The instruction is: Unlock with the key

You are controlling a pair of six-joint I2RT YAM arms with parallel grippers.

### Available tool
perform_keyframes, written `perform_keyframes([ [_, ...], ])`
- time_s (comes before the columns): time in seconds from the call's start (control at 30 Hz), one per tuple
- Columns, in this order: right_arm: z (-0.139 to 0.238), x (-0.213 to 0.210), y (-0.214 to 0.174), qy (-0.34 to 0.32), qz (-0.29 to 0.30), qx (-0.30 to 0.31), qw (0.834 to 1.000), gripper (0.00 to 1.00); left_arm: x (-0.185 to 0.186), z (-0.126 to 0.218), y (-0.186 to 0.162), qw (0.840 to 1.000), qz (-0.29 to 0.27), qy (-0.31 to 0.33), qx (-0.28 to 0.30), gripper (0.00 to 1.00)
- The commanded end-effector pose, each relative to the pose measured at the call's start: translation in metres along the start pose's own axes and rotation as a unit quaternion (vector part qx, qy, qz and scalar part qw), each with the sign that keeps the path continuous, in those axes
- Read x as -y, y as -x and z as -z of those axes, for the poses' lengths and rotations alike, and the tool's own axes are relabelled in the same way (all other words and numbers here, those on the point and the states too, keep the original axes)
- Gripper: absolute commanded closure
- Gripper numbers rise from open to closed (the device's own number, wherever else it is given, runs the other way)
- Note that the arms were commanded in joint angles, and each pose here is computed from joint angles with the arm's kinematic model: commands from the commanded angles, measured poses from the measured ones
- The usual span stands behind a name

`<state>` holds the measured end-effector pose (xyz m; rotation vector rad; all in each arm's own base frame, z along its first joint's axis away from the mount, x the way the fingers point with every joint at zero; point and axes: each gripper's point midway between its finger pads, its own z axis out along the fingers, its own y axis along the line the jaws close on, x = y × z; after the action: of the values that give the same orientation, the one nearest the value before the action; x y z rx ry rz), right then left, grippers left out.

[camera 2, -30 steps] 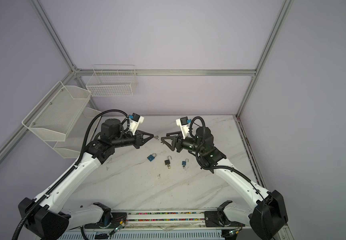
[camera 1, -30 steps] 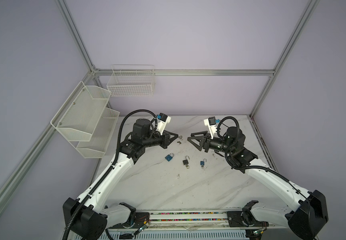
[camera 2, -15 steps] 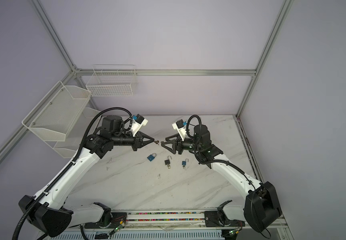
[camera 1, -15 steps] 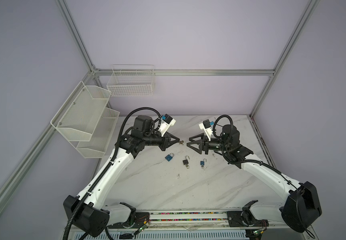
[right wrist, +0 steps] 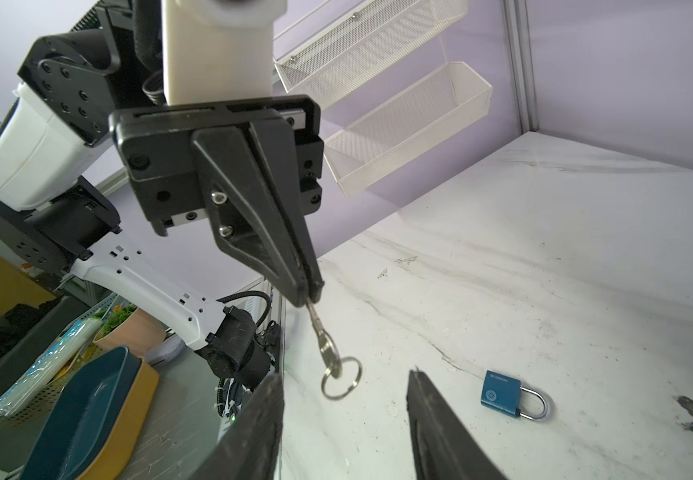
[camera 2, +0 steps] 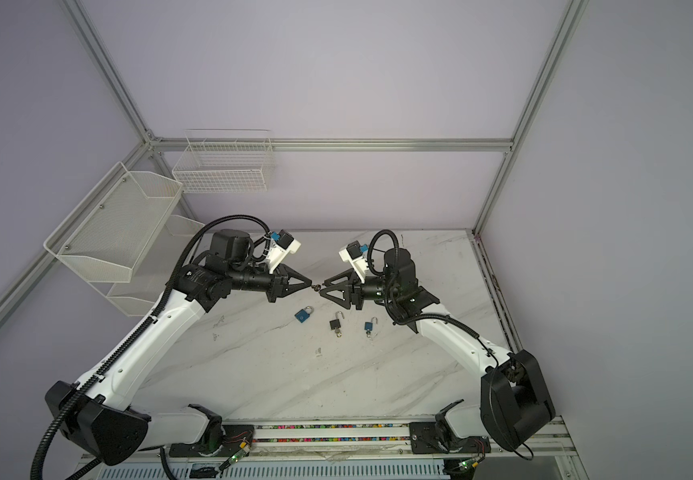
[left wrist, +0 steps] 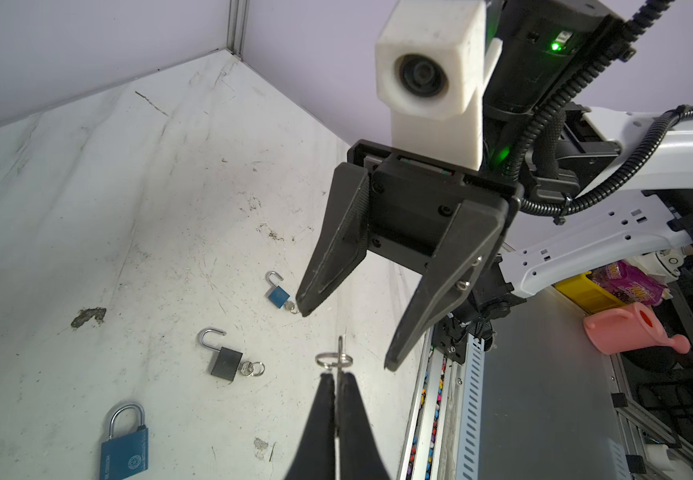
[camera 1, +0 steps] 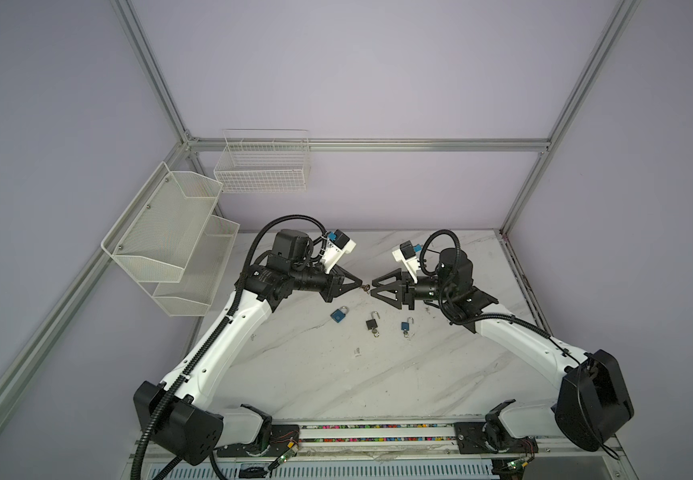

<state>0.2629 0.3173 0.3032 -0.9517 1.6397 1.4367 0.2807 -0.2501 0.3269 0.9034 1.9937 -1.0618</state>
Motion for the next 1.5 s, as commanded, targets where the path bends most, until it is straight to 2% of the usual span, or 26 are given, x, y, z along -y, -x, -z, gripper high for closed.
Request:
perform_keyframes([
  [0.0, -0.006, -0.011, 0.011, 0.033, 0.028, 0.004, 0.999, 0.51, 0.018, 0.018, 0.036, 0.998, -0.057, -0.013, 0.039, 1.0],
  [0.57, -0.01, -0.014, 0.013, 0.039, 0.041, 0.002, 0.998, 0.64, 0.018, 0.015, 0.037, 0.998, -0.052, -0.018, 0.038, 1.0],
  [1.47, -0.009, -0.021, 0.025, 0.046, 0.058, 0.019, 0.997, 0.74, 0.02, 0.014, 0.035, 0.998, -0.049, -0.028, 0.034, 1.0],
])
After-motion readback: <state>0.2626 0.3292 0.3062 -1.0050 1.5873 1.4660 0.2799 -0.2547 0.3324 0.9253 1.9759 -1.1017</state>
